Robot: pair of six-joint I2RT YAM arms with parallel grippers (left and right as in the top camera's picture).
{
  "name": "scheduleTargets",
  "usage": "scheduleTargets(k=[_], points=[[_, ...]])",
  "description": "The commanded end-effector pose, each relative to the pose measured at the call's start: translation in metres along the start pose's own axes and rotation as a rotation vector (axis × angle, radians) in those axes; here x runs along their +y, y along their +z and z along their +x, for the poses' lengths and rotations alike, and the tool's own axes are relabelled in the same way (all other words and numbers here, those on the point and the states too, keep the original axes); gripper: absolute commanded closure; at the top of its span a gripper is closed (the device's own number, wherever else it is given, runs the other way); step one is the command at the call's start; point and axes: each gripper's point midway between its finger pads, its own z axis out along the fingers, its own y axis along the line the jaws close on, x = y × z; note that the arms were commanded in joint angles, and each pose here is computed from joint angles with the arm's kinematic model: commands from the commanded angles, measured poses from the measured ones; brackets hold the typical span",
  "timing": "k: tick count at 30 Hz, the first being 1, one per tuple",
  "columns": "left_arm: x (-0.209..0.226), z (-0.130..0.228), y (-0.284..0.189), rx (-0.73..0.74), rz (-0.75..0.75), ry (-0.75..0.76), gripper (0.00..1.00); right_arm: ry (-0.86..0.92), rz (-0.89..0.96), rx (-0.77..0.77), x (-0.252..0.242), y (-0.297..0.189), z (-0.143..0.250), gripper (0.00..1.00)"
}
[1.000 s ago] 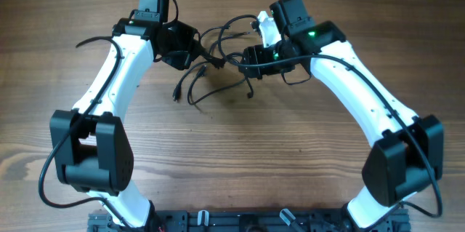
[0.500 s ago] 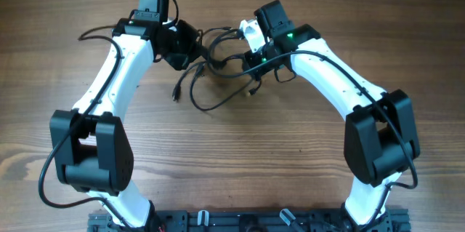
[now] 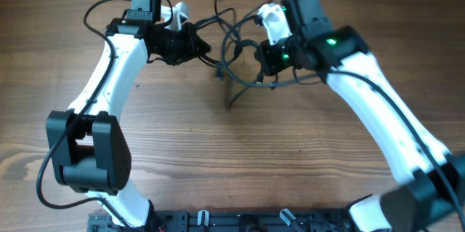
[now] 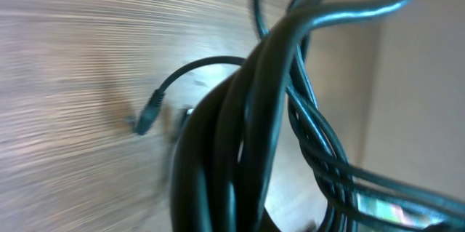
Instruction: Untangle cables
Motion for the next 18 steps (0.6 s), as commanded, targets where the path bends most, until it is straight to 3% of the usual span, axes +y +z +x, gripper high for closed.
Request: scheduleTargets(k=[1, 6, 11, 18], points=[[-0.023, 0.009, -0.004, 0.039, 0.176, 0.224, 0.96, -0.038, -0.057, -0.053, 0.011, -0.018, -0.012, 0.96], [-0.036, 0.013, -0.007, 0.055, 0.256, 0.230, 0.96, -0.027, -0.079, -0.036, 0.013, -0.012, -0.009, 0.96], [-0.099, 0.024, -0.042, 0.052, 0.674, 0.432, 0.96, -0.019, -0.073, -0.015, 0.012, -0.012, -0.004, 0.96], [-0.113, 0.013, -0.084, -0.011, 0.836, 0.519, 0.96, 0.015, -0.045, 0.003, 0.007, -0.012, 0.000, 0.96]])
